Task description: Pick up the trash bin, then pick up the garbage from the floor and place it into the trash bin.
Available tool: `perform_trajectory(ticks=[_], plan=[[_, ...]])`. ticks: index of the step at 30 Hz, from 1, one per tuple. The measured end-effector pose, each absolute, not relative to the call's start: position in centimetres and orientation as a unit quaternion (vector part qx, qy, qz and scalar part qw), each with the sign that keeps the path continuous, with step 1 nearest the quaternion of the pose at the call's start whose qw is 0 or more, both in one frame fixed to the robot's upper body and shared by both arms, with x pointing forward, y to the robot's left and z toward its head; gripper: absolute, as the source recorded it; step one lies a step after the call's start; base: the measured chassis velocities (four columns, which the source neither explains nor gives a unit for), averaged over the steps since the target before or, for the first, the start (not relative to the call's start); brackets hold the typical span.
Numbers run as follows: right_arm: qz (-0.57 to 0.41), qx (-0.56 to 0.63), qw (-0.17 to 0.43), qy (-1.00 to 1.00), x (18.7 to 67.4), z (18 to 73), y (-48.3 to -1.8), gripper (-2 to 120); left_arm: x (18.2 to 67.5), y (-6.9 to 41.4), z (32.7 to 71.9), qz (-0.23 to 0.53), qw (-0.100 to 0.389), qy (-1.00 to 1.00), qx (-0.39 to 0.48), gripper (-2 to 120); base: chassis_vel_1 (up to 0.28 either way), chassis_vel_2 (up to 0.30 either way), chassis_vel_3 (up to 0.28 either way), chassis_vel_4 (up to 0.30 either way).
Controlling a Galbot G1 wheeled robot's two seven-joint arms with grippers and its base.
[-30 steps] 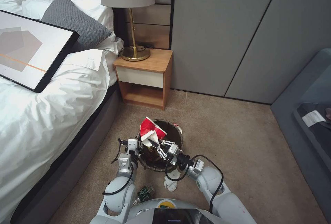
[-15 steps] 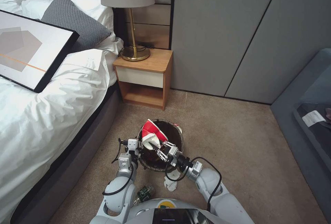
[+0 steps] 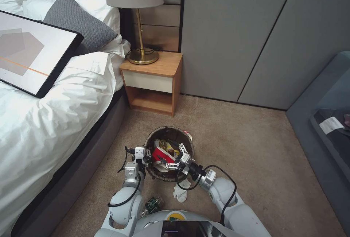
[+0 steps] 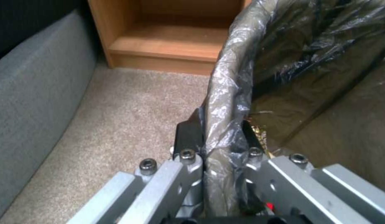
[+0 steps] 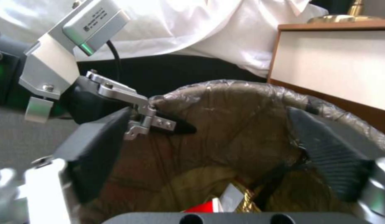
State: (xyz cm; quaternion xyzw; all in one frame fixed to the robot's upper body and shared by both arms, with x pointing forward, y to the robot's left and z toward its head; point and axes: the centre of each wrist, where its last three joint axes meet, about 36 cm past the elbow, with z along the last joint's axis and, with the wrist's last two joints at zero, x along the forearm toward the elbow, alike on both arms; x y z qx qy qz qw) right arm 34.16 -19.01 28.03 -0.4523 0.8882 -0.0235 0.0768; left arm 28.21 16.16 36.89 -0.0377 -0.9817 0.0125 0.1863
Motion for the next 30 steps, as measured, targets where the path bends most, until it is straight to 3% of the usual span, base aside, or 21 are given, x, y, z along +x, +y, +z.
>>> perform_trajectory(ticks=[4, 10, 16, 20, 30], plan=[[-0.024, -0.45, 0.079, 0.889, 34.3, 28.2, -19.1, 100, 28.2, 16.2, 36.9, 0.013, 0.186, -0.982, -0.038, 5, 0.0, 0.0, 0.0, 0.0], [-0.026, -0.421, 0.104, 0.9, 34.5, 29.7, -18.9, 100, 28.3, 16.3, 37.0, 0.012, 0.185, -0.982, -0.036, 5, 0.0, 0.0, 0.0, 0.0], [-0.057, -0.259, 0.178, 0.947, 34.2, 35.8, -19.0, 100, 28.4, 16.3, 36.9, 0.013, 0.186, -0.982, -0.034, 5, 0.0, 0.0, 0.0, 0.0], [-0.064, -0.126, 0.159, 0.977, 32.8, 36.8, -19.5, 100, 28.4, 16.4, 36.8, 0.013, 0.185, -0.982, -0.034, 5, 0.0, 0.0, 0.0, 0.0], [-0.054, 0.013, 0.103, 0.993, 29.7, 33.3, -21.0, 100, 28.5, 16.6, 36.8, 0.014, 0.184, -0.982, -0.031, 5, 0.0, 0.0, 0.0, 0.0]])
